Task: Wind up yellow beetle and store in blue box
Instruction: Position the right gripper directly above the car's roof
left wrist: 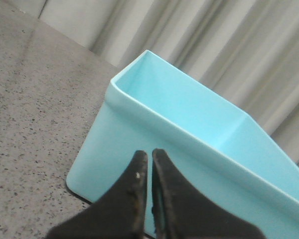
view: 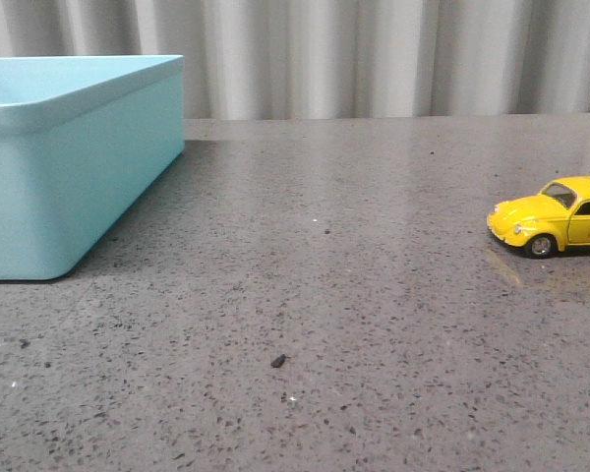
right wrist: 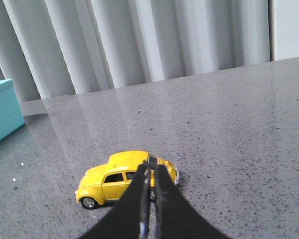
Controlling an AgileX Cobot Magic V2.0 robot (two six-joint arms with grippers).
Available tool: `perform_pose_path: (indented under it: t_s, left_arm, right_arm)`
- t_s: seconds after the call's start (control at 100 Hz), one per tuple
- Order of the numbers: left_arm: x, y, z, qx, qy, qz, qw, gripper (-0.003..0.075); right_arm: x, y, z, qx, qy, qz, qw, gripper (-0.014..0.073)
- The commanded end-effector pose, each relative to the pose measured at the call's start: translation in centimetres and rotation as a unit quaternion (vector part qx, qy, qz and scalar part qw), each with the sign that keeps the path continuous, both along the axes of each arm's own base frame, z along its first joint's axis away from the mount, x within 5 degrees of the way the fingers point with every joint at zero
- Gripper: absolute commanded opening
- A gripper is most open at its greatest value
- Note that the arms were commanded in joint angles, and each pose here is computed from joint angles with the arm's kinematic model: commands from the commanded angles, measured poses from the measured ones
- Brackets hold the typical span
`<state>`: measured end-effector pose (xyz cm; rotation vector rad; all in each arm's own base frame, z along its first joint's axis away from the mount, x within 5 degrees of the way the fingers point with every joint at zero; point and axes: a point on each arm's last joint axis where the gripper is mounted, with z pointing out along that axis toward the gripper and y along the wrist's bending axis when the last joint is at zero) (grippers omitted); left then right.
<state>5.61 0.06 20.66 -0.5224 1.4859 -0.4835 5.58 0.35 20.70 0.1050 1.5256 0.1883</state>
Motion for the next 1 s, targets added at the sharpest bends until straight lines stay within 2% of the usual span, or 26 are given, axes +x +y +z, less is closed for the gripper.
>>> perform_pose_path:
  t_s: [0.0,0.08,0.15,0.25,0.37,0.46,0.56,0.65,0.77,0.99]
  left_arm:
    - [-0.2,0.3,0.3,-0.023,-0.049,0.017,0.998,-0.0021]
    - [-0.3,0.3,0.7,-0.023,-0.055,0.017,0.998,-0.0021]
    - [-0.4,0.3,1.5,-0.005,-0.066,0.018,0.998,-0.0021]
    - [-0.8,0.1,3.3,0.049,-0.073,0.014,0.996,-0.0021]
    - [-1.0,-0.2,5.6,0.125,-0.045,-0.007,0.991,-0.0021]
    - [-0.7,-0.6,6.9,0.179,-0.002,-0.039,0.983,-0.0021]
    - [0.2,-1.1,7.7,0.245,0.052,-0.089,0.964,-0.0021]
    - [1.2,-1.5,7.9,0.259,0.074,-0.12,0.955,-0.0021]
    - [1.8,-1.9,7.7,0.271,0.081,-0.152,0.947,-0.0021]
    - [1.9,-2.4,7.2,0.274,0.09,-0.182,0.94,-0.0021]
  right_arm:
    - [-0.1,-0.4,0.0,0.036,-0.039,-0.018,0.998,-0.0043]
    - [-0.1,-0.4,0.2,0.096,-0.04,-0.016,0.994,-0.0043]
    - [-0.2,-0.5,0.7,0.117,-0.047,-0.015,0.992,-0.0043]
    - [-0.5,-0.4,2.2,0.115,-0.061,-0.007,0.992,-0.0043]
    - [-0.7,0.1,4.4,0.109,-0.05,0.018,0.993,-0.0043]
    - [-0.3,0.6,6.0,0.085,-0.008,0.04,0.996,-0.0043]
    - [0.8,1.1,7.9,0.061,0.047,0.057,0.995,-0.0043]
    - [2.4,1.4,9.7,0.056,0.095,0.072,0.991,-0.0043]
    - [4.8,2.2,11.9,0.05,0.175,0.105,0.978,-0.0043]
    - [9.6,3.3,15.7,0.014,0.319,0.169,0.932,-0.0041]
